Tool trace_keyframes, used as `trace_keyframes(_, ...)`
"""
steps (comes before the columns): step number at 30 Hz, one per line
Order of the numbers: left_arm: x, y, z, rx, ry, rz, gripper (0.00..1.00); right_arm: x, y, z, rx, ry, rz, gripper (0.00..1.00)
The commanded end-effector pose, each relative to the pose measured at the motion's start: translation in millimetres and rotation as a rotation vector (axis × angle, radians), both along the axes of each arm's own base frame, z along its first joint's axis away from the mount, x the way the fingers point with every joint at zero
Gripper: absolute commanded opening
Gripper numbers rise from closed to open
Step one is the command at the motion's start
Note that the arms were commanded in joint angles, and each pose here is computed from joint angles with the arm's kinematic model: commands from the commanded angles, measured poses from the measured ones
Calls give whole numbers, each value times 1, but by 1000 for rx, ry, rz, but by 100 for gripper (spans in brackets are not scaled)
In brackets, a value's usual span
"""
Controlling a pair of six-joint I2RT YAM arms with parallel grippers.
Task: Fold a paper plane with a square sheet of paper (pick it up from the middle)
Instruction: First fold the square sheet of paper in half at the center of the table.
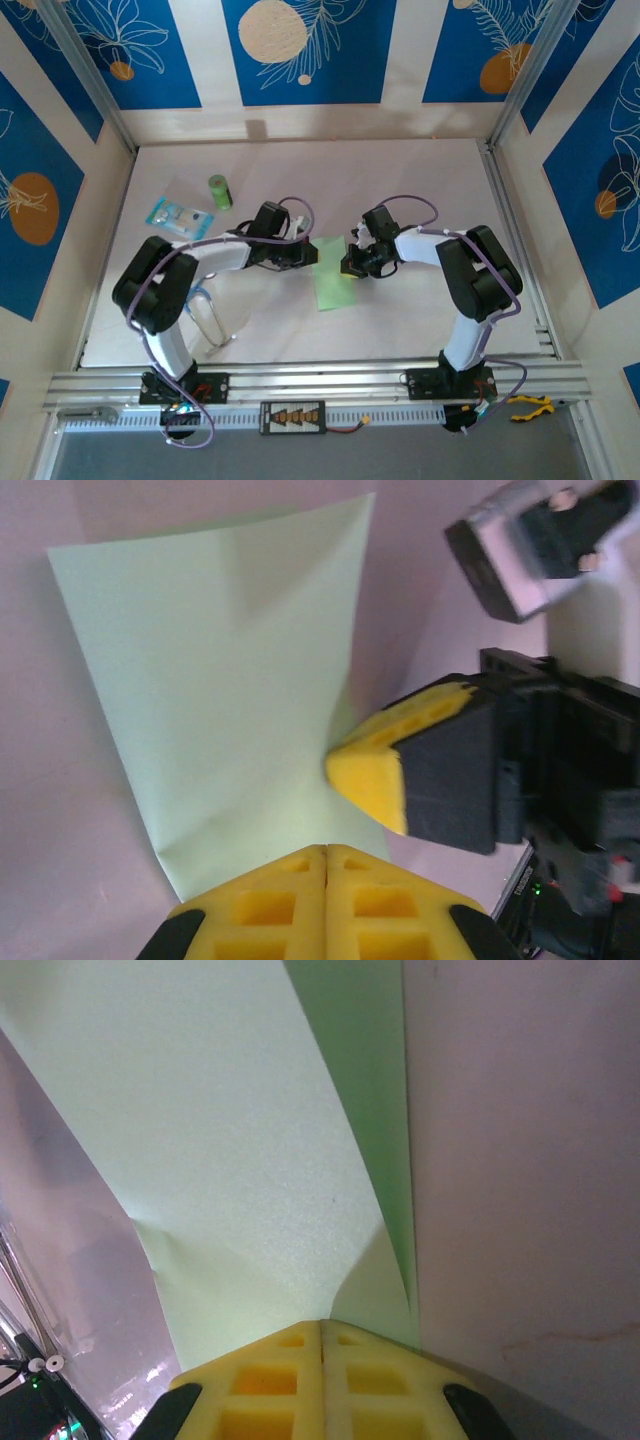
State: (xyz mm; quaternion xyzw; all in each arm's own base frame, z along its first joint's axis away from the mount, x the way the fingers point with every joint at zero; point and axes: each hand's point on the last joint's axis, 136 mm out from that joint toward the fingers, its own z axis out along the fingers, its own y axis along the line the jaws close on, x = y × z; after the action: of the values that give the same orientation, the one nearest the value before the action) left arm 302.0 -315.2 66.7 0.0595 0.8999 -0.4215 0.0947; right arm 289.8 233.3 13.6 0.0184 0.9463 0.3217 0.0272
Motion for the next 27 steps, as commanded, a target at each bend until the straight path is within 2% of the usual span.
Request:
trace_keyframes(1, 8, -14, 4, -57, 4, -20, 2, -21, -29, -35, -146, 110, -16, 0)
trace_keyframes(4, 14, -17, -2, -55, 8, -16, 2, -21, -28, -34, -142, 112, -14, 0)
trace_keyframes(8, 16, -9, -21, 9, 22, 5, 2, -21, -28, -34, -140, 116, -14, 0)
trace_keyframes(18, -5, 10, -70, 111, 97, -7, 0, -18, -21, -27, -115, 108, -13, 0)
trace_keyframes(27, -10, 18, -76, 160, 88, -28, 0, 7, -1, 22, -3, 13, -24, 1)
